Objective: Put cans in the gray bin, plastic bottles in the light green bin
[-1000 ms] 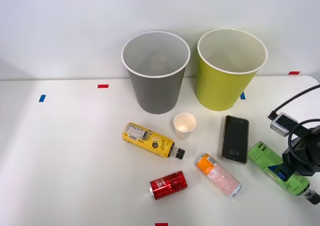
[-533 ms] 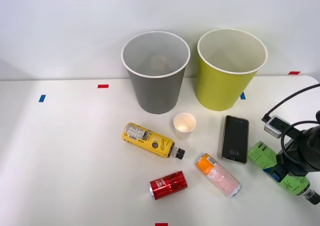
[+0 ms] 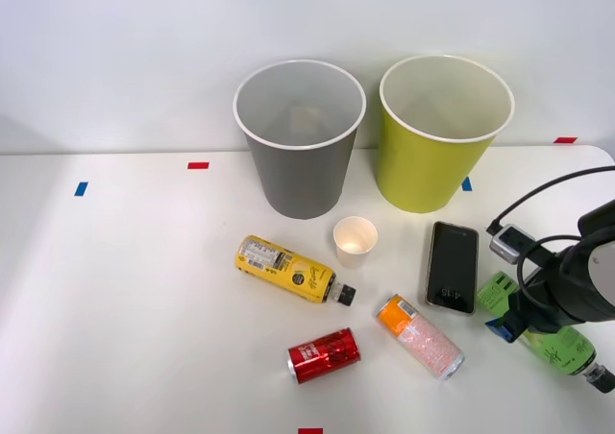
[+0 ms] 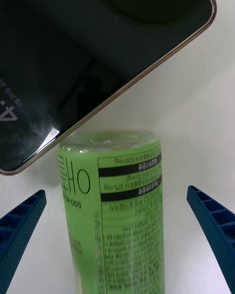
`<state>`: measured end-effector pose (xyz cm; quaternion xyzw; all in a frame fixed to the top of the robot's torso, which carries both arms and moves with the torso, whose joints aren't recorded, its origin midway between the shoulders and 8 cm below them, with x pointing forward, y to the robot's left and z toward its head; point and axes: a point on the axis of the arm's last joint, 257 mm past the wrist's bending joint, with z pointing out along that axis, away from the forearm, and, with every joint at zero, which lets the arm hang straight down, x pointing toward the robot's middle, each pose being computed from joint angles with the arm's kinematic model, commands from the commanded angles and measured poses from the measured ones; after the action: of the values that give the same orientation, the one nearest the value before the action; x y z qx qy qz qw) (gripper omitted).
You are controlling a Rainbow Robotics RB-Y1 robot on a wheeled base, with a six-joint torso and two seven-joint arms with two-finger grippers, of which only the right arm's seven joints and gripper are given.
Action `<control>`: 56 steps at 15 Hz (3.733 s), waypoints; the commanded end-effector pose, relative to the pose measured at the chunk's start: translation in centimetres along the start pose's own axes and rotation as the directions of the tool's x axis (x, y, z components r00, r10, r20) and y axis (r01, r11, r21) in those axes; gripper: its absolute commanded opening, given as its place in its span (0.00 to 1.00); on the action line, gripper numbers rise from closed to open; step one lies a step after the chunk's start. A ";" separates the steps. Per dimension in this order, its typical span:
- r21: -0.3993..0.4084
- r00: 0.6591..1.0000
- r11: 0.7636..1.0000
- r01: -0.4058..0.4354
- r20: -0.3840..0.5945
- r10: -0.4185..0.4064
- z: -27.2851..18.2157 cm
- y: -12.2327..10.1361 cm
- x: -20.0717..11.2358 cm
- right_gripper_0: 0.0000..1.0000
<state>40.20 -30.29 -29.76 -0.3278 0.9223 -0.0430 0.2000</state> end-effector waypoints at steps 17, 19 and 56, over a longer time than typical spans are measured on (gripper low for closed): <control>0.035 0.999 0.999 0.009 -0.034 -0.008 1.4 -0.6 0.3 0.00; 0.032 1.000 0.999 0.012 -0.018 -0.012 1.0 -0.5 -0.1 0.00; -0.093 0.161 0.956 -0.279 0.977 0.142 -30.0 -10.5 -30.3 0.00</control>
<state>54.55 -20.58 10.24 -0.1422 0.6114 0.1647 0.7608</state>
